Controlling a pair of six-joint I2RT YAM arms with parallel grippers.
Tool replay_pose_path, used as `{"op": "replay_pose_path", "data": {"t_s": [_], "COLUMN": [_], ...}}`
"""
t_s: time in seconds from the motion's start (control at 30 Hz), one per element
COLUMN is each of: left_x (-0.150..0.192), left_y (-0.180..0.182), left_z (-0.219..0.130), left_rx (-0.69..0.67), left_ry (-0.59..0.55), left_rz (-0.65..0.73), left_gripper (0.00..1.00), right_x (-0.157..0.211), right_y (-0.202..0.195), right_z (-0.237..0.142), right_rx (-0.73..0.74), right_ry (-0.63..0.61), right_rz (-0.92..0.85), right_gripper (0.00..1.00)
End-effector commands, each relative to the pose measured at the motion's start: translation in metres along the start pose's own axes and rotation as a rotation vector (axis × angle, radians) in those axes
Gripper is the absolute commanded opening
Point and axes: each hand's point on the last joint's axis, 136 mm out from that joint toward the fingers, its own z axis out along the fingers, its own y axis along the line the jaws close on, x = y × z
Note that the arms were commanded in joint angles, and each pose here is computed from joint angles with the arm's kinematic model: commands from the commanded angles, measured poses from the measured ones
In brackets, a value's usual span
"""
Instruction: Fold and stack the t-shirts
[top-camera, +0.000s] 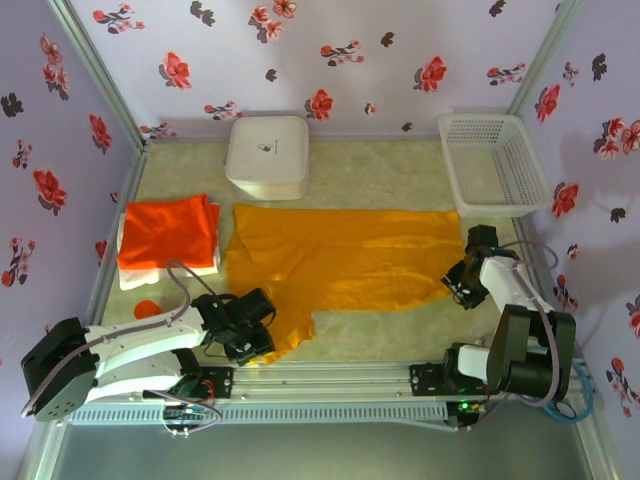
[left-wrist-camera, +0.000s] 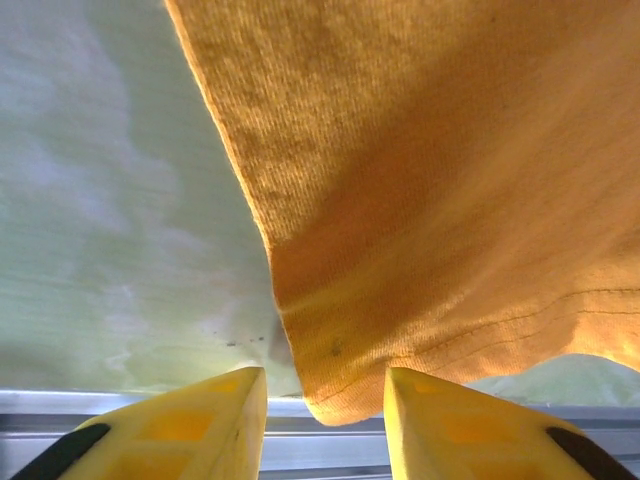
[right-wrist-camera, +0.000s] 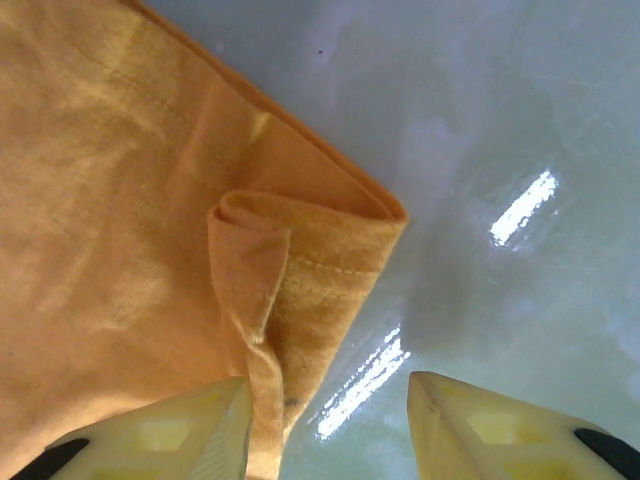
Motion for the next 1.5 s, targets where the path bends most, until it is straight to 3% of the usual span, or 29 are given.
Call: {"op": "replay_pose_path", "data": {"t_s": [0.0,0.07,0.5,0.53,0.67,0.7,0.8,1.13,1.47], "left_x": [-0.002,-0.003,-0.005,-0.005,-0.005,-0.005,-0.005,-0.008,-0.014], "left_y": [0.008,0.007,0.006,0.006,0.007,0.007,0.006,0.002,-0.01], "left_z": [0.004,0.003,0.002,0.002,0.001,0.001,0.0,-0.025,-0.05], "left_rx": [-0.038,-0.036,-0.038,-0.039,-0.038,-0.037,-0.033,-0.033,-0.004], "left_ry": [-0.019,-0.023,-0.034,-0.033,-0.035,-0.035,-0.038,-0.082,-0.119], "left_rz": [-0.007,-0.006,-0.003,-0.002,-0.001,-0.002,0.0,0.017,0.063], "left_gripper": [0.34,0.31,0.24,0.23,0.2,0.19,0.14,0.0,0.0], "right_x": [-0.019,-0.022,-0.029,-0.028,-0.026,-0.025,-0.022,0.0,0.013], "right_y": [0.016,0.021,0.025,0.024,0.021,0.021,0.019,-0.001,-0.016], "right_z": [-0.002,0.001,0.005,0.007,0.011,0.012,0.011,-0.008,-0.022], "right_rx": [-0.037,-0.041,-0.032,-0.033,-0.023,-0.025,-0.026,-0.022,-0.005], "right_ry": [-0.033,-0.024,-0.031,-0.027,-0.016,-0.015,-0.004,0.004,-0.003], "right_rz": [-0.008,-0.015,-0.025,-0.027,-0.03,-0.031,-0.035,-0.029,-0.01], "right_gripper": [0.43,0.38,0.33,0.25,0.18,0.1,0.01,0.0,0.0]}}
